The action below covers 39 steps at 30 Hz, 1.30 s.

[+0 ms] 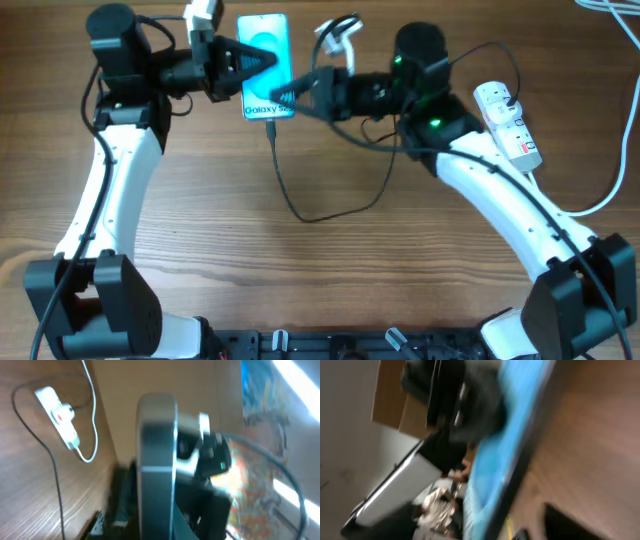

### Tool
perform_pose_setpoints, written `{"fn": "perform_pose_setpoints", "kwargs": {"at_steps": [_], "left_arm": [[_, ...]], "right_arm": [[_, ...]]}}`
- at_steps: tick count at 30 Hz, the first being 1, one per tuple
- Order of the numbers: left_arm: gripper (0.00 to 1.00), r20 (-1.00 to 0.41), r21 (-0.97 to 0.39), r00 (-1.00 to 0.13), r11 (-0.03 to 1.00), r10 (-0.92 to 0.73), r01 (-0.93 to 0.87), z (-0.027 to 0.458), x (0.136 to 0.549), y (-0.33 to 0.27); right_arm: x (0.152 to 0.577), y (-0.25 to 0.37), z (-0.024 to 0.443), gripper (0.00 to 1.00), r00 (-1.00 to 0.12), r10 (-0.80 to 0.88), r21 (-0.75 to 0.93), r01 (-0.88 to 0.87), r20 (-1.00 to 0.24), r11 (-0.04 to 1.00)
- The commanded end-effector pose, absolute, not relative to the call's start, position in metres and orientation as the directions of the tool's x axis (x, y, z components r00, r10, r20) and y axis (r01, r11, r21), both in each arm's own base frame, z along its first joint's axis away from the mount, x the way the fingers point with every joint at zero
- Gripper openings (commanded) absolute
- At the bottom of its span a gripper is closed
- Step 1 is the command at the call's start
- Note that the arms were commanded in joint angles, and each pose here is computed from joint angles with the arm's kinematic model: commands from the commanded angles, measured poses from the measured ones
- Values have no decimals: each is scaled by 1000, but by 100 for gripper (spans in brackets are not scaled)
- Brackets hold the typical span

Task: Plug charger to phone and switch on socket

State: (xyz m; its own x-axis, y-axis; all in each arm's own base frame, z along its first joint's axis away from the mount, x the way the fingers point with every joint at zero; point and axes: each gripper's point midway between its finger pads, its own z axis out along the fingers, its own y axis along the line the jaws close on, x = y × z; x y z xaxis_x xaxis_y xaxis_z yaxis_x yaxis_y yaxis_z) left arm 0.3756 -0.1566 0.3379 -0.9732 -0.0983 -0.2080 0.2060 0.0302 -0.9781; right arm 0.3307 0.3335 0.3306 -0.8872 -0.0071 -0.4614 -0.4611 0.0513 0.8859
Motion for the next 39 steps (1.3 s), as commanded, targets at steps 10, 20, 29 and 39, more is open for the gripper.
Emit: {"fn": "perform_pose_setpoints", "kwargs": {"at_steps": [10, 20, 29, 39], "left_arm": [[4, -289, -957, -957, 1, -4, 289, 345, 355, -171], [4, -295, -956, -955, 10, -18, 295, 344, 358, -176], [4, -295, -955, -955, 9, -17, 295, 344, 358, -176], [91, -353, -936, -934, 30, -55, 352, 343, 365, -174]], "right_arm": [[314, 325, 345, 59, -802, -96, 807, -589, -590, -37], [304, 332, 341, 35, -817, -129, 826, -562, -562, -44], [308, 333, 340, 9, -818, -113, 825, -565, -564, -31], [309, 333, 335, 4, -815, -115, 822, -570, -568, -15]]}}
